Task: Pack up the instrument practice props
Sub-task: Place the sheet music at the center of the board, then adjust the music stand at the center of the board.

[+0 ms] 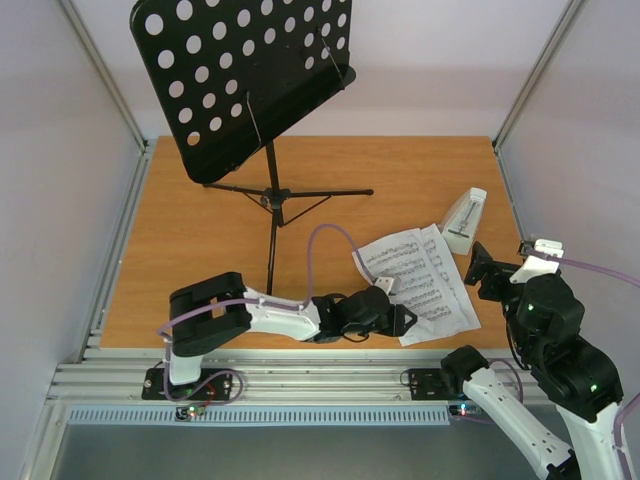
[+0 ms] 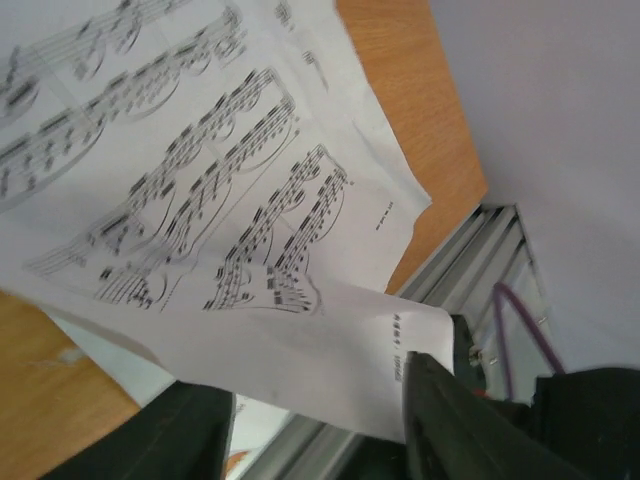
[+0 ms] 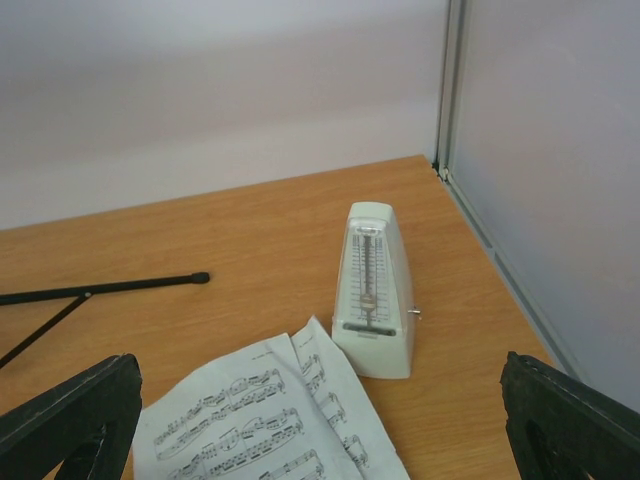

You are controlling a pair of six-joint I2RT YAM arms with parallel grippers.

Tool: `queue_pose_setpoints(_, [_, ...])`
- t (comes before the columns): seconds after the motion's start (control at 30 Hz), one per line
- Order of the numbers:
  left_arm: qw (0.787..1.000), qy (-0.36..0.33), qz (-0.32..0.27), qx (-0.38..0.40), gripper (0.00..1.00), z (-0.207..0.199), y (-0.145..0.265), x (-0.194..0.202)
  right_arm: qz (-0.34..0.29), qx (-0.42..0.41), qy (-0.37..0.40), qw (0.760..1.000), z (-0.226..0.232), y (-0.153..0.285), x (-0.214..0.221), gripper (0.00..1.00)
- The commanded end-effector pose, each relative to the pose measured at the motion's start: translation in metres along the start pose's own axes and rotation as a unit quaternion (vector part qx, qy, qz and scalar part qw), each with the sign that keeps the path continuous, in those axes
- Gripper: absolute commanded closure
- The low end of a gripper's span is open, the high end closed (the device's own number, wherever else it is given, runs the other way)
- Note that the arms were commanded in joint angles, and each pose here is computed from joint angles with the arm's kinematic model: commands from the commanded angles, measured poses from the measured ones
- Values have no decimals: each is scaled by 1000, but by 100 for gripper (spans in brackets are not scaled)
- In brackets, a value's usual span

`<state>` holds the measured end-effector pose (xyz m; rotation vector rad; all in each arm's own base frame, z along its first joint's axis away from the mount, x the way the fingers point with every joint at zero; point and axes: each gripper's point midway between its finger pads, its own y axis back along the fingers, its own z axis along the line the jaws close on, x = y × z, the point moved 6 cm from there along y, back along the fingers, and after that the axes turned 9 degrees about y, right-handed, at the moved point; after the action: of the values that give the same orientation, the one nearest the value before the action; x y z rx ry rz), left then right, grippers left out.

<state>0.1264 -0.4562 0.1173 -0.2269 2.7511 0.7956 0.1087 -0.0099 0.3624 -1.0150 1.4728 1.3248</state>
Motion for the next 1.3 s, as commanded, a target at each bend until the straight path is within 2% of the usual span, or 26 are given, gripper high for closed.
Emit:
queue_pose_setpoints(0.0, [996, -81, -26, -10, 41, -24, 30, -14, -13, 1, -13, 1000, -2, 3, -1, 2])
queue_pose_setpoints(0.1, [991, -123, -14, -56, 28, -21, 52, -15, -15, 1, -14, 1000, -3, 4, -2, 2])
queue_pose_setpoints(0.23, [978, -168, 1, -126, 18, -9, 89, -16, -18, 3, -15, 1000, -4, 5, -2, 2])
queue_pose_setpoints(0.3, [970, -187, 4, -152, 10, -3, 107, -17, -19, 3, -16, 1000, -4, 5, -2, 1])
queue_pose_setpoints(0.43, [956, -221, 24, -190, 7, -5, 136, -24, -30, -1, -21, 999, -4, 6, -3, 2])
queue_pose_setpoints(0.53, [942, -227, -17, -248, 1, 14, 172, -37, -45, -3, -22, 999, -6, 11, -5, 1])
queue_pose_setpoints(0.7, [950, -150, -70, -266, 1, 58, 232, -54, -81, -3, -55, 995, -11, 16, -7, 2])
queue_pose_setpoints(0.87, [945, -93, -77, -304, 1, 91, 274, -71, -48, -14, -47, 998, -2, 7, -8, 2])
queue_pose_setpoints(1.03, [950, -43, -65, -303, 1, 121, 269, -70, -2, -12, -30, 999, 7, -6, -5, 1])
queue_pose_setpoints(1.13, [956, -5, -50, -290, 1, 140, 257, -66, 6, -23, -28, 999, 12, -9, -4, 2])
queue_pose_setpoints(1.27, [961, 11, -52, -273, 1, 150, 245, -62, 8, -26, -26, 999, 13, -11, -4, 1])
